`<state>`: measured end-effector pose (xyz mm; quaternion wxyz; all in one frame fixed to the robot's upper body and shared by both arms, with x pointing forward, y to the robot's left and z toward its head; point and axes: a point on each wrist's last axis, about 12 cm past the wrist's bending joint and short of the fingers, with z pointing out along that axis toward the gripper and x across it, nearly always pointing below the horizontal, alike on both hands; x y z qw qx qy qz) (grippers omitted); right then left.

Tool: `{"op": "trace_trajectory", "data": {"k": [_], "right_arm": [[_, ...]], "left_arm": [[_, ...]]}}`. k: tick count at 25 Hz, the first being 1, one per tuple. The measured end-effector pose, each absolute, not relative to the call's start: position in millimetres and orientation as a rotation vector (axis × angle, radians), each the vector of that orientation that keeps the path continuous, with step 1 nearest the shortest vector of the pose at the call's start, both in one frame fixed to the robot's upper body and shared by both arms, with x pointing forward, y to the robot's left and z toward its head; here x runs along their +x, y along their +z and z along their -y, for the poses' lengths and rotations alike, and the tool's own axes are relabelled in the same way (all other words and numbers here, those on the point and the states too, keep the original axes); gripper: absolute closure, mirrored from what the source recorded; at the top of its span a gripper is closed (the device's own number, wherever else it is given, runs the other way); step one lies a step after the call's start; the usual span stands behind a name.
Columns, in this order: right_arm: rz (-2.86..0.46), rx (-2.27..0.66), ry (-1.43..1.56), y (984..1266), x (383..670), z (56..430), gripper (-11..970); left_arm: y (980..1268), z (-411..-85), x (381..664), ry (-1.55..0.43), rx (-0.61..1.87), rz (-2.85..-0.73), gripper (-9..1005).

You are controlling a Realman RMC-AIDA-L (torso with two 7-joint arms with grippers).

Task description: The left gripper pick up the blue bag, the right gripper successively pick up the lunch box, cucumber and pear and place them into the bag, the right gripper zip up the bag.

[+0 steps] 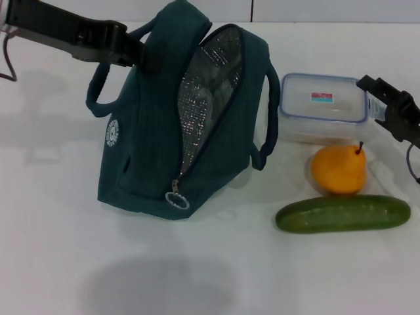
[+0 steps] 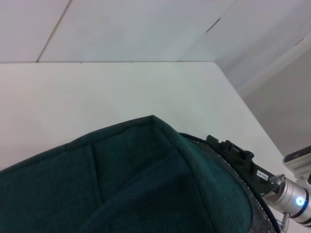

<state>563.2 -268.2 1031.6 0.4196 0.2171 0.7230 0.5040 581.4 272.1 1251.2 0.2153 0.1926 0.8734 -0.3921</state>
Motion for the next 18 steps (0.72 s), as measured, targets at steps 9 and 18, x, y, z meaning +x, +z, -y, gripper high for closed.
{"op": "trace_trajectory", "data": {"k": [9,18], "right_arm": [[-1.832,0.443,1.23,1033.7,562.5,269.0,454],[-1.836,0.435,1.214,1032.7,562.2,269.7,728]], "left_arm": [[1251.1,-271.9,581.4,-1.092,0.539,-2.417,950],[1251.4,-271.7,581.4,-1.092,0.542,-2.415,950]]}}
